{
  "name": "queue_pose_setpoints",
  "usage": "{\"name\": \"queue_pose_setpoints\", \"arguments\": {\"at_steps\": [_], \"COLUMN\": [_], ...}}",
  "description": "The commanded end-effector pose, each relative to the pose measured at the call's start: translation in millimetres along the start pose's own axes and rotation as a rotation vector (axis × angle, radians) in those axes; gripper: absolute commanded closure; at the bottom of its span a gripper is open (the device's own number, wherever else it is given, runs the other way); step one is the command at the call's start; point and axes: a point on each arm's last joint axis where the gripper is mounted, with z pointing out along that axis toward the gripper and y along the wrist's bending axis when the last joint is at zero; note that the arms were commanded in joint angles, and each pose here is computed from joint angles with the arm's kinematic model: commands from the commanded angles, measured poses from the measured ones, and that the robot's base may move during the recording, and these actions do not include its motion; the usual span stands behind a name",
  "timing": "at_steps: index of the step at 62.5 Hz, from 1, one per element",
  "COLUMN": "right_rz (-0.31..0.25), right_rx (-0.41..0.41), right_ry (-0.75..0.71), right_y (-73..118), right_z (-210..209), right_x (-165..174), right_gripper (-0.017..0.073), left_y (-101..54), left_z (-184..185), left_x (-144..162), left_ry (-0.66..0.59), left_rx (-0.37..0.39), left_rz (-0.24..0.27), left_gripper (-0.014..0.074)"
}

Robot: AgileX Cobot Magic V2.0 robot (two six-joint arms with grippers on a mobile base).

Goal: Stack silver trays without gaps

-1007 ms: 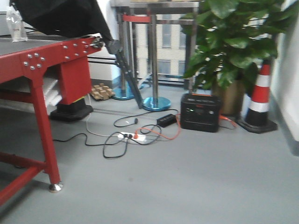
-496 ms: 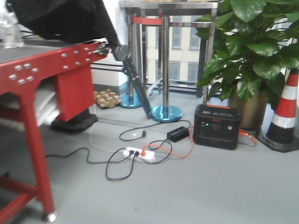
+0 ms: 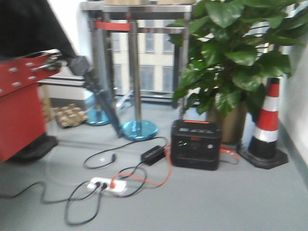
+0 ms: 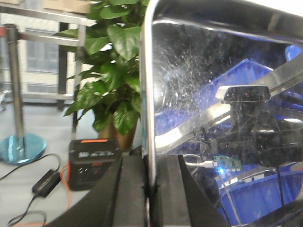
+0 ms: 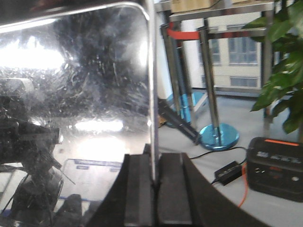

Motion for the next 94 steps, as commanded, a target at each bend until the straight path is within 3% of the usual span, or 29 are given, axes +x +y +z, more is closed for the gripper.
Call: {"name": "queue_pose_setpoints", "arguments": {"at_steps": [1,94], "right_rz": [0.041,0.041], "right_rx": [-0.050,-0.050], "right_ry": [-0.081,-0.081], "right_y": [7.6,7.6], "right_z": [-1.4,-1.4], "right_x": [-9.0,-9.0], "right_gripper": [0.0627,0.0627], "left_y": [-10.5,-10.5], "left_z": [-0.2,-0.2], "left_x": [-7.7,-7.7], "left_ry": [-0.079,-0.079], "left_rx": [0.072,0.072], "left_rz": [-0.037,-0.037], "left_gripper": [0.0612,0.0612]}}
